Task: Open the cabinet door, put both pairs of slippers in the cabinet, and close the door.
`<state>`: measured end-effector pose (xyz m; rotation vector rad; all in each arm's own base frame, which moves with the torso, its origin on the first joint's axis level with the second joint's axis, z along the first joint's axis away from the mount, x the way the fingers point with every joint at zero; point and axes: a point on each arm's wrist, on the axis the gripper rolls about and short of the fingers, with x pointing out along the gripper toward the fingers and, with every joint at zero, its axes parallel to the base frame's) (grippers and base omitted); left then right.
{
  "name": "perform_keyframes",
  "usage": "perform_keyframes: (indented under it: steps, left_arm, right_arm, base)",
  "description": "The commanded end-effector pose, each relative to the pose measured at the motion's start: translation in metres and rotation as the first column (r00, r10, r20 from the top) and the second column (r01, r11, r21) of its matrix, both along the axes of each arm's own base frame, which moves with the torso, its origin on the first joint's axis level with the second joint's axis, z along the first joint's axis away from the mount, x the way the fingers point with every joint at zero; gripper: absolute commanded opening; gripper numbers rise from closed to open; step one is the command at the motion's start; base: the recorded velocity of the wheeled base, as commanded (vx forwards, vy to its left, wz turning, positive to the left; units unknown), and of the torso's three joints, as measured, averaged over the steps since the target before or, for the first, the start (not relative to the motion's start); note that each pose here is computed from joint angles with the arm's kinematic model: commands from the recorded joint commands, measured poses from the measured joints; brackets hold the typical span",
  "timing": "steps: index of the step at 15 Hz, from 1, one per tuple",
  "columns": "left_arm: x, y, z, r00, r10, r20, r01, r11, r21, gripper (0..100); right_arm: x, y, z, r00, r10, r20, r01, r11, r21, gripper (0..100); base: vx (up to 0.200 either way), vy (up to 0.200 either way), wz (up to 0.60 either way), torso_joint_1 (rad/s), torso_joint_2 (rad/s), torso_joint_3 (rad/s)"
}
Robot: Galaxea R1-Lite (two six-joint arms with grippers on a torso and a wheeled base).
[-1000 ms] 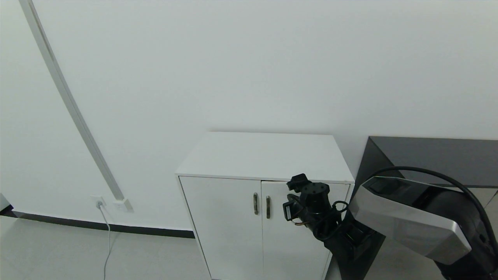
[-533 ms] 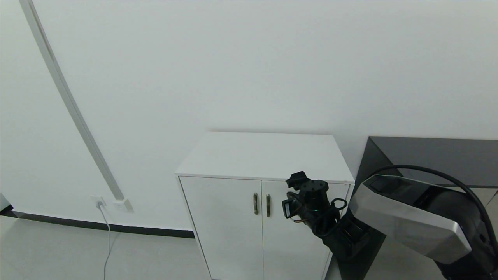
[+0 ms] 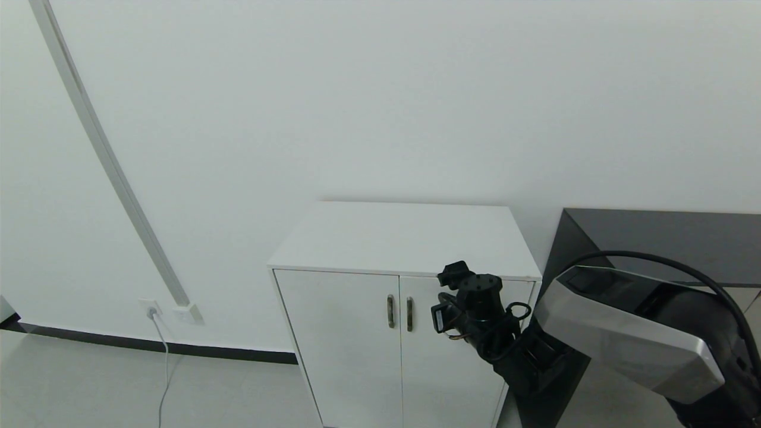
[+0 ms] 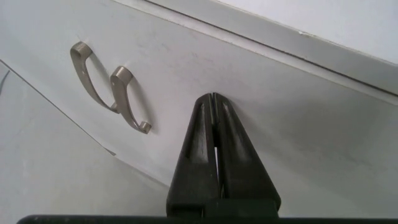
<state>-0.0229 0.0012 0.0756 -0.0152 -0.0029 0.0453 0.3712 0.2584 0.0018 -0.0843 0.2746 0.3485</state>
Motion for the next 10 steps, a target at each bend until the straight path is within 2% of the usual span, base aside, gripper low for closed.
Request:
perform_keyframes:
  steps: [1,10]
  left_arm:
    - [0.0001,0.0000,0.0001,1.000,0.001,-0.001,-0.001,1.000,0.000,0]
    - [0.0001,0.0000,0.0001,1.000,0.001,-0.001,-0.001,1.000,0.000,0]
  right_arm:
    - [0.0018,-0.0003,0.0053,1.000,-0.003,0.013,0.003,1.000,0.010,0]
    - [0.0056,-0.0019,0.0038,1.000,-0.010,0.016,0.010,1.000,0.011,0]
  base:
    - [0.000,0.000,0.00,0.000,0.00,0.000]
    - [0.000,0.000,0.00,0.000,0.00,0.000]
